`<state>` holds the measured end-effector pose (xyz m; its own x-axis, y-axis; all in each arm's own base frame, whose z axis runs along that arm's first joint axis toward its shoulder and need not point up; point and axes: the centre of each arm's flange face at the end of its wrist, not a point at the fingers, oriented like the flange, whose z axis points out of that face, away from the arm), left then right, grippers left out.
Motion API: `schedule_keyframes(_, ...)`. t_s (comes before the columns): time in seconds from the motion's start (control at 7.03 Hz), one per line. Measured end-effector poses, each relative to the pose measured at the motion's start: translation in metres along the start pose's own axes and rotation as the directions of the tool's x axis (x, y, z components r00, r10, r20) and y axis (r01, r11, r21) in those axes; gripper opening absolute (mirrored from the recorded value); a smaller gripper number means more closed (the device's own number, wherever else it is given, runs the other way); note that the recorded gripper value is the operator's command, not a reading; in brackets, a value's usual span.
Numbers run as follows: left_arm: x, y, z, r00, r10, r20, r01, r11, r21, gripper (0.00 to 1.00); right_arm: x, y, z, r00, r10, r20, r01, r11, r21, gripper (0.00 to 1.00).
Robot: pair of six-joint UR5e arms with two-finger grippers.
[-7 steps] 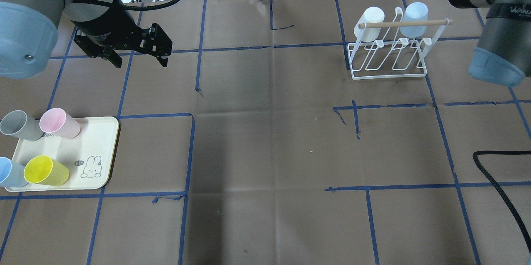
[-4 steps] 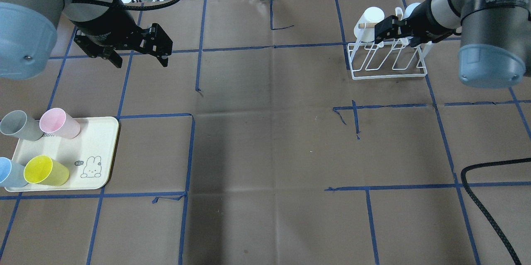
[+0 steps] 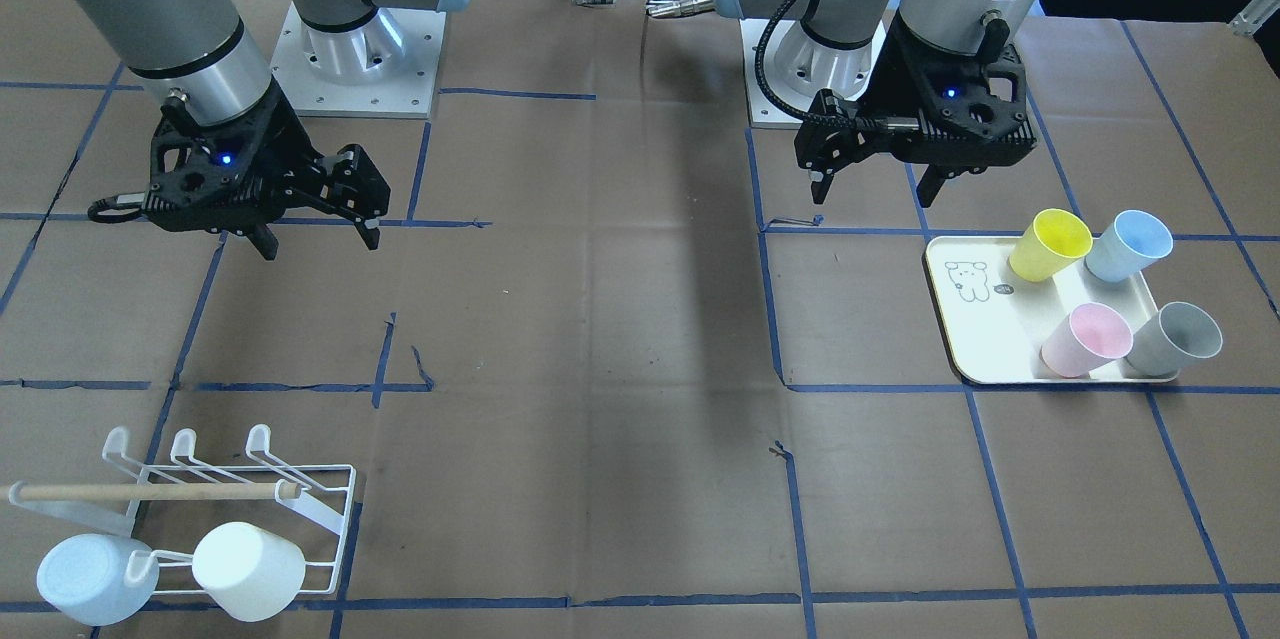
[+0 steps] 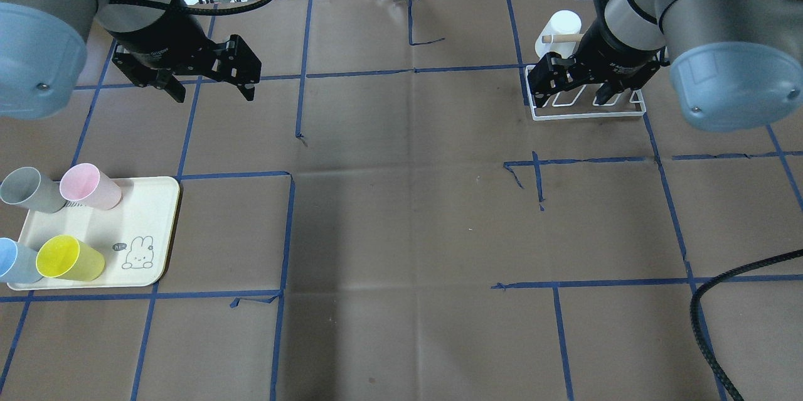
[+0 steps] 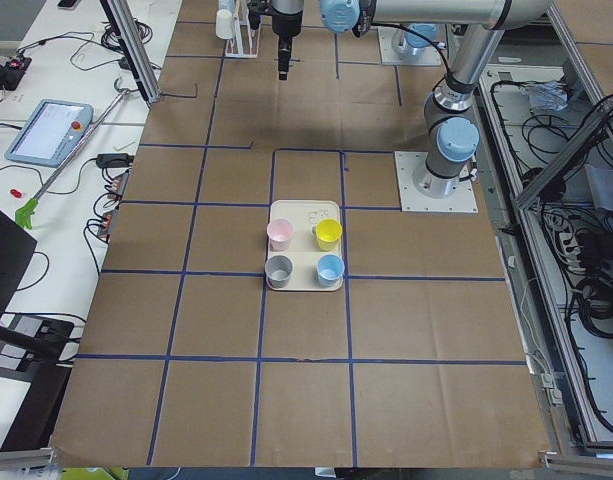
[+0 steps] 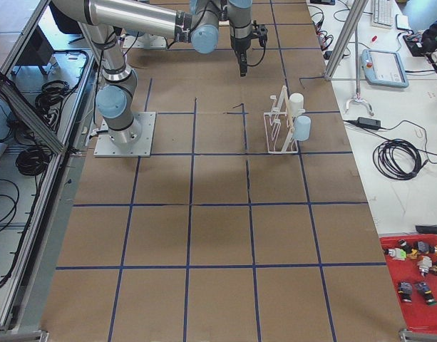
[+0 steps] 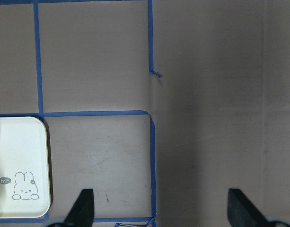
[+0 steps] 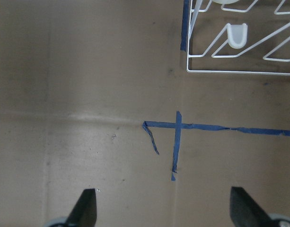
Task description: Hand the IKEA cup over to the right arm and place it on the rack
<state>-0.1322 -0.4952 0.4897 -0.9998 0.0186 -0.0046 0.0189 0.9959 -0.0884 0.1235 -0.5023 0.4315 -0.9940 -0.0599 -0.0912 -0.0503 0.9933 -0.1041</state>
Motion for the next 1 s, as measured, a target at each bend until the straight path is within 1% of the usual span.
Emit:
schedule_keyframes(0.14,0.0,0.0,0.0,1.0,0.0,0.0,0.0,1.0,0.0,0.99,-0.003,0.005,-0.019,0.999,0.032,-0.014,-0.033,0.999,-0.038,1.0)
schedule_keyframes(0.28,0.0,0.0,0.0,1.0,0.0,0.001,0.0,1.0,0.0,0.99,-0.005,0.012,-0.037,0.996,0.081,-0.026,-0.083,0.993,-0.08,1.0)
schedule_keyframes(0.43,0.0,0.0,0.0,1.0,0.0,0.001,0.0,1.0,0.001,0.99,-0.006,0.02,-0.054,0.991,0.125,-0.049,-0.13,0.987,-0.093,1.0)
schedule_keyframes(0.57,0.0,0.0,0.0,1.0,0.0,0.0,0.0,1.0,0.001,0.99,-0.007,0.026,-0.065,0.987,0.141,-0.076,-0.147,0.985,-0.088,1.0)
schedule_keyframes(0.71,0.0,0.0,0.0,1.0,0.0,0.0,0.0,1.0,0.001,0.99,-0.014,0.032,-0.071,0.987,0.136,-0.091,-0.143,0.986,-0.08,1.0)
schedule_keyframes(1.0,0.0,-0.001,0.001,1.0,0.0,-0.001,0.0,1.0,-0.002,0.99,-0.038,0.04,-0.072,0.987,0.131,-0.096,-0.139,0.987,-0.078,1.0)
